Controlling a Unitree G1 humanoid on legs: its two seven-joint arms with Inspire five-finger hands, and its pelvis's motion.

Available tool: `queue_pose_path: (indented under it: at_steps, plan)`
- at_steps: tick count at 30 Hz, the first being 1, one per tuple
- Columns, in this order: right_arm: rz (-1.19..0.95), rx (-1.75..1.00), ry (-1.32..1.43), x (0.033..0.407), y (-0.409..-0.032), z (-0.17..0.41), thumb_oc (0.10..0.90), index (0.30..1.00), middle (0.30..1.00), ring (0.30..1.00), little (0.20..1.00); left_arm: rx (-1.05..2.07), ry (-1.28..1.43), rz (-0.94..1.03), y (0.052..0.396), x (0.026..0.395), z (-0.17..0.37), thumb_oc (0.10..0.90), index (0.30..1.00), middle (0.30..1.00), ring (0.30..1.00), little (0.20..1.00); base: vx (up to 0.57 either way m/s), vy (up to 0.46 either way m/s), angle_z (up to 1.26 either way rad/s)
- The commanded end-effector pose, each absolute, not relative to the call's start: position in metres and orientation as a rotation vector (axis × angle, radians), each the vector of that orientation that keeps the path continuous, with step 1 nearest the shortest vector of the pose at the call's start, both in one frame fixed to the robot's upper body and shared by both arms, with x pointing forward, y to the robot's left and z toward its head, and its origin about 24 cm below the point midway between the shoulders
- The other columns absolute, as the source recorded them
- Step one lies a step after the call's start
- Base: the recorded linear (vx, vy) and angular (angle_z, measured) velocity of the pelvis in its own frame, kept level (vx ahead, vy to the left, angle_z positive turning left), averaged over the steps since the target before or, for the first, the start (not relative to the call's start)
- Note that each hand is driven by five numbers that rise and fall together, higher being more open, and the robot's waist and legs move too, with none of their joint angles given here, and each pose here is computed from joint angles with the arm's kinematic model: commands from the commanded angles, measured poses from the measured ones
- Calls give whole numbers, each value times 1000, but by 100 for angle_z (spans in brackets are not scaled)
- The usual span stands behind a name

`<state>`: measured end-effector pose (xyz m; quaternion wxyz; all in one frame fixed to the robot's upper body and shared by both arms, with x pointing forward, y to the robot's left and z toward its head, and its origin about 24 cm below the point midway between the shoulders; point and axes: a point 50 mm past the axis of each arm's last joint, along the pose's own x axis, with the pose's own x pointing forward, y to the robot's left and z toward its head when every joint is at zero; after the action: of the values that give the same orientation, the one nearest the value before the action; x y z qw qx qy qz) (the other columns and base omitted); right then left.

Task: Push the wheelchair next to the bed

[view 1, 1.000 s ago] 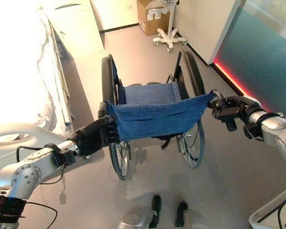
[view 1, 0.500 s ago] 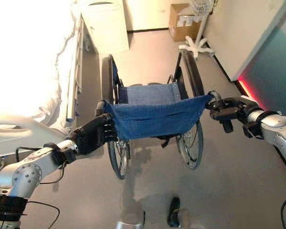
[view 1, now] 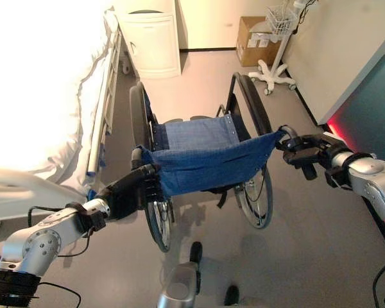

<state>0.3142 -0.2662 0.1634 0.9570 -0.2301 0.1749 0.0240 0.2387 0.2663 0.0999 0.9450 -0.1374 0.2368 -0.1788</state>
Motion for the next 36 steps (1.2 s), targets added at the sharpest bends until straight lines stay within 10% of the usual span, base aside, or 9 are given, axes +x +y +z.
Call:
queue_pose_path:
  at_steps: [1,36]
  plan:
    - [348,-485,149,314,-219,187,400,300,300,300,300,-245,13,-321,288,260,187,400,300,300,300,300,379,13,-42]
    - [313,-450,101,316,-218,216,400,300,300,300,300,-166,-3,-347,291,262,203,400,300,300,300,300,263,-199,31]
